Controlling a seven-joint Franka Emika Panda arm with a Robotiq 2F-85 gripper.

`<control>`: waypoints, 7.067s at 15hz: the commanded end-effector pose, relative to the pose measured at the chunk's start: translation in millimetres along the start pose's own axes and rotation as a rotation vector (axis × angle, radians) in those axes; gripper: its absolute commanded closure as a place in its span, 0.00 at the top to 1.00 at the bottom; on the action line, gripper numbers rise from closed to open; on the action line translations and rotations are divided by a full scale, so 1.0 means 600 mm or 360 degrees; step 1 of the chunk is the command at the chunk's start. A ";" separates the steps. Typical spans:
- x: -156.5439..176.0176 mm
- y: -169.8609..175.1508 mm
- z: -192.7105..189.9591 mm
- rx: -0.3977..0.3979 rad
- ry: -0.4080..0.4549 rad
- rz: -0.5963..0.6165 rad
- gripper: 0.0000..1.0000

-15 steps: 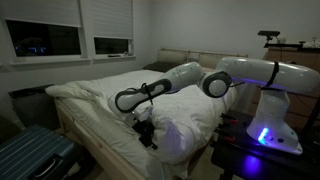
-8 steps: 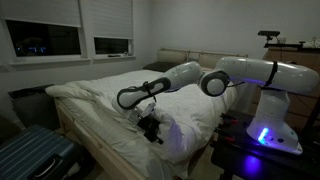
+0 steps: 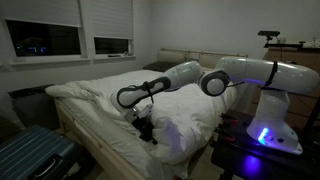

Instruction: Spread the corner of the bed well

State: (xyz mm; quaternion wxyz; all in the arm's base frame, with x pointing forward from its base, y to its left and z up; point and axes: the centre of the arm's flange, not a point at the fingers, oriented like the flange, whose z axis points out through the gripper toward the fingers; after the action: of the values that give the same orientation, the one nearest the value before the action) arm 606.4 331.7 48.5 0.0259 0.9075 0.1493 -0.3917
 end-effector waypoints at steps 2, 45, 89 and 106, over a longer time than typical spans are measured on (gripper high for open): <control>-0.032 -0.008 -0.117 0.0092 0.0347 -0.0198 0.01; -0.328 -0.196 -0.275 -0.0117 0.0819 -0.1122 1.00; -0.258 0.008 -0.195 -0.0200 0.0305 -0.1532 1.00; -0.131 0.117 -0.061 -0.0335 0.0280 -0.0381 1.00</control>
State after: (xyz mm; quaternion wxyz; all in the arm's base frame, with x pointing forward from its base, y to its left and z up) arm 668.2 284.2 133.4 0.0534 0.8924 0.3325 -0.3003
